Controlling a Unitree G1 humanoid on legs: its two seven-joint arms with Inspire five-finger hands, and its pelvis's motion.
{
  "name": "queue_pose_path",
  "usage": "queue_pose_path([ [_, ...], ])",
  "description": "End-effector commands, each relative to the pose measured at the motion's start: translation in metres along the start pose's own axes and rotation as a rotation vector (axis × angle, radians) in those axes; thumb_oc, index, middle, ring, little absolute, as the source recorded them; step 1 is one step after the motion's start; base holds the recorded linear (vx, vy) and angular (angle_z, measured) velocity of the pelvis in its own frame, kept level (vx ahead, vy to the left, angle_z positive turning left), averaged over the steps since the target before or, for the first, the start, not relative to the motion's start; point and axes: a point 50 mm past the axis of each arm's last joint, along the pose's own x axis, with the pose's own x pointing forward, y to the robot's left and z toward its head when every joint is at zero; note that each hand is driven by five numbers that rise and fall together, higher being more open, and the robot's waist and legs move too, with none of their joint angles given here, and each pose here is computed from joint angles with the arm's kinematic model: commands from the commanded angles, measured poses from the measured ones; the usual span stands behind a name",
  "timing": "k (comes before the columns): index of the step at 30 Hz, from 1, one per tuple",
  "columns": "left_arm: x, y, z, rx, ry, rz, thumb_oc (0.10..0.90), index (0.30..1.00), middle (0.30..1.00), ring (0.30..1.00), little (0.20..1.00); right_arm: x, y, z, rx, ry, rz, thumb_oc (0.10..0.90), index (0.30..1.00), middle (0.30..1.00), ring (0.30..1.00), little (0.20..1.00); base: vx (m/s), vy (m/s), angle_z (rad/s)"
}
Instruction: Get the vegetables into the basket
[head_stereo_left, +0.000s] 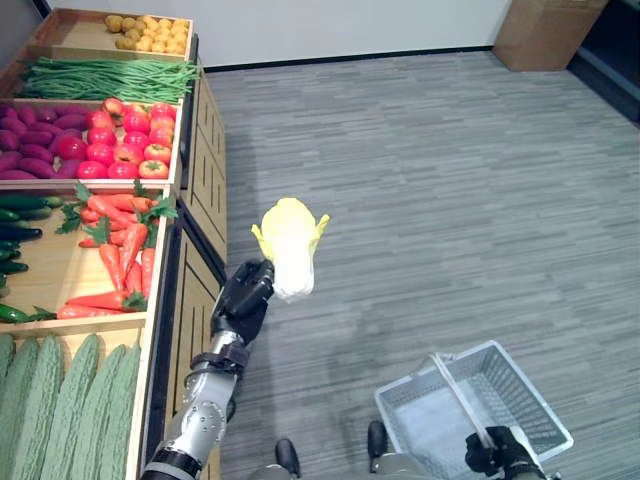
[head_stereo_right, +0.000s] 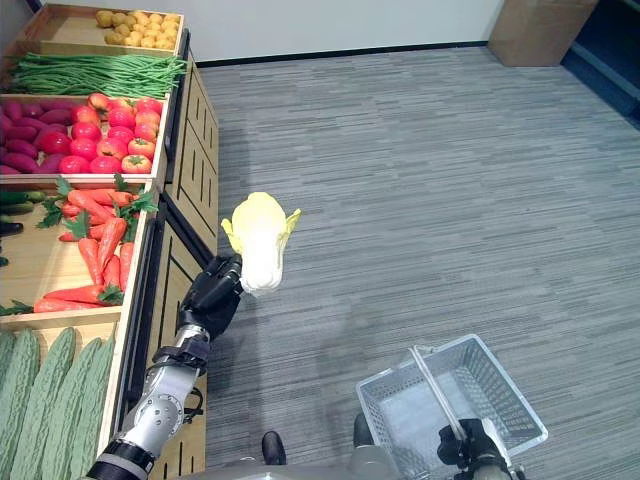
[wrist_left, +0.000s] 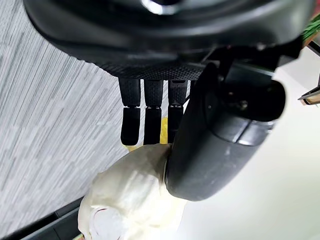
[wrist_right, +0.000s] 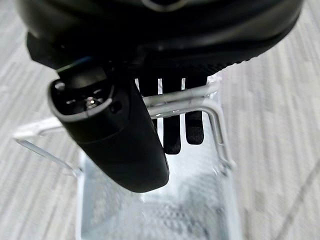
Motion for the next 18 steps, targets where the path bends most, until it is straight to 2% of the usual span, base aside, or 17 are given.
queue_pose_path([
  [1, 0.014, -0.056, 0.03, 0.01, -0.154, -0.322, 0.4, 0.3, 0.3, 0.3, 0.3, 0.01, -0.078, 0.036, -0.046, -0.136, -0.253, 0.4, 0.3, 0.3, 0.3, 0.3, -0.02, 0.011, 0.03],
  [4, 0.015, -0.062, 0.028, 0.073, -0.085, -0.401, 0.4, 0.3, 0.3, 0.3, 0.3, 0.001, -0.115, 0.09, -0.199, -0.38, -0.354, 0.4, 0.3, 0.3, 0.3, 0.3, -0.04, 0.008, -0.01],
  [5, 0.015, -0.062, 0.028, 0.073, -0.085, -0.401, 0.4, 0.3, 0.3, 0.3, 0.3, 0.001, -0.115, 0.09, -0.199, -0.38, -0.354, 0.4, 0.3, 0.3, 0.3, 0.3, -0.03, 0.001, -0.1],
  [8, 0.015, -0.064, 0.025, 0.09, -0.049, -0.427, 0.4, 0.3, 0.3, 0.3, 0.3, -0.014, -0.128, 0.129, -0.23, -0.564, -0.418, 0.4, 0.3, 0.3, 0.3, 0.3, -0.02, -0.011, -0.05],
  [13, 0.017, -0.074, 0.02, 0.111, 0.004, -0.488, 0.4, 0.3, 0.3, 0.3, 0.3, -0.027, -0.132, 0.163, -0.229, -0.703, -0.453, 0.4, 0.3, 0.3, 0.3, 0.3, -0.01, -0.018, -0.1],
  [18, 0.021, -0.087, 0.012, 0.137, 0.065, -0.558, 0.4, 0.3, 0.3, 0.3, 0.3, -0.039, -0.12, 0.195, -0.115, -0.843, -0.418, 0.4, 0.3, 0.3, 0.3, 0.3, 0.0, -0.011, -0.03],
])
